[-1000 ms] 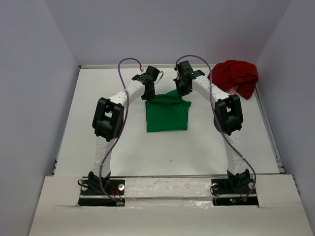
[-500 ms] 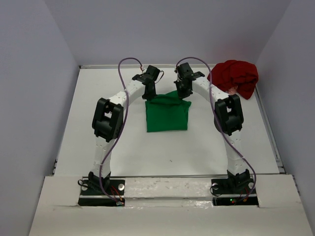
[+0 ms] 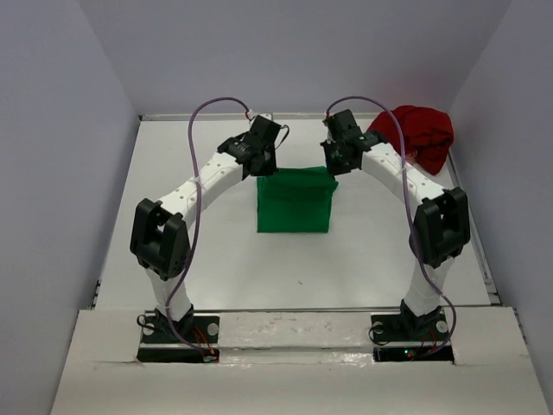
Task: Fold and stack the t-shirts
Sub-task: Fold the tshirt
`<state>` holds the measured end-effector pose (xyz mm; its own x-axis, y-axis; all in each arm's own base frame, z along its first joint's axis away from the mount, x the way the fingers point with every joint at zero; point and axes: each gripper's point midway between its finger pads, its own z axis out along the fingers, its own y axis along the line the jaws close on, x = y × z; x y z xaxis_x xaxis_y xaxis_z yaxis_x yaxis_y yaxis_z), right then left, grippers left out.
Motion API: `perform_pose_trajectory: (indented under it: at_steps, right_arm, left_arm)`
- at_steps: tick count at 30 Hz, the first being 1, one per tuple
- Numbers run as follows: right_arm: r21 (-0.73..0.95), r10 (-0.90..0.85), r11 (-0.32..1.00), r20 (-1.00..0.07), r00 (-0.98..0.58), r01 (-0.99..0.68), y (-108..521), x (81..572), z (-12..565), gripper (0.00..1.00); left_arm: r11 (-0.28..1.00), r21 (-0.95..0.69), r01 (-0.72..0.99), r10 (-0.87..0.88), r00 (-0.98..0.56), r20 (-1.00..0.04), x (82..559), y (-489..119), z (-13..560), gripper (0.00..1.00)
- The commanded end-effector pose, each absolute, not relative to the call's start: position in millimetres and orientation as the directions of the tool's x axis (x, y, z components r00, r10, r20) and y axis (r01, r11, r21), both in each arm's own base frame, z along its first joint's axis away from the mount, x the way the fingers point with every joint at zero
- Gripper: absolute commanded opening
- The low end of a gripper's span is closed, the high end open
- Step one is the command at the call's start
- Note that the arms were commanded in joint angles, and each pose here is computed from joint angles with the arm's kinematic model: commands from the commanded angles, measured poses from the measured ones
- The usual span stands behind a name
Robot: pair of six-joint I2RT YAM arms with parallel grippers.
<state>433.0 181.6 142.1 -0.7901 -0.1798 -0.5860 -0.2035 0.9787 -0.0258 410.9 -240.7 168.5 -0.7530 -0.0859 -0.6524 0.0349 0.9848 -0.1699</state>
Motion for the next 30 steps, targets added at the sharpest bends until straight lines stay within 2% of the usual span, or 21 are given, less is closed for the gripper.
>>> perform_pose_trajectory:
  at_steps: [1,8,13,14,15,19,20,26,30]
  right_arm:
    - [-0.029,-0.17,0.981,-0.608,-0.776,-0.192,181.0,404.2,162.7,0.0]
    - [-0.029,-0.189,0.977,-0.593,-0.783,-0.213,190.1,339.1,171.0,0.0]
    - [-0.007,-0.189,0.974,-0.576,-0.795,-0.226,210.5,263.3,175.5,0.0]
    - [0.015,-0.144,0.982,-0.59,-0.795,-0.189,211.1,252.7,180.2,0.0]
    - [0.015,-0.179,0.973,-0.585,-0.791,-0.231,222.2,233.6,177.9,0.0]
    - [0.003,-0.172,0.978,-0.552,-0.816,-0.207,225.0,184.5,160.3,0.0]
    - [0.017,-0.134,0.985,-0.549,-0.825,-0.171,227.3,175.5,158.6,0.0]
    - [-0.144,-0.191,0.98,-0.519,-0.833,-0.135,226.9,129.0,146.6,0.0]
    - [-0.146,-0.196,0.979,-0.51,-0.837,-0.14,247.3,100.5,140.7,0.0]
  left_arm:
    - [0.983,-0.176,0.049,-0.084,-0.737,-0.671,383.4,-234.9,190.0,0.0]
    - [0.964,-0.242,0.107,-0.088,-0.732,-0.675,313.2,-247.5,209.4,0.0]
    - [0.937,-0.304,0.169,-0.063,-0.777,-0.627,247.9,-264.1,194.0,0.0]
    - [0.935,-0.319,0.158,-0.075,-0.788,-0.611,235.1,-260.8,189.1,0.0]
    - [0.933,-0.324,0.157,-0.076,-0.793,-0.605,227.0,-260.6,186.4,0.0]
    - [0.916,-0.354,0.186,-0.057,-0.816,-0.575,183.3,-263.1,174.8,0.0]
    - [0.918,-0.356,0.176,-0.056,-0.83,-0.554,174.3,-261.7,164.8,0.0]
    - [0.905,-0.376,0.2,-0.027,-0.854,-0.519,137.5,-263.6,150.6,0.0]
    - [0.901,-0.38,0.208,-0.004,-0.873,-0.488,118.8,-262.7,139.7,0.0]
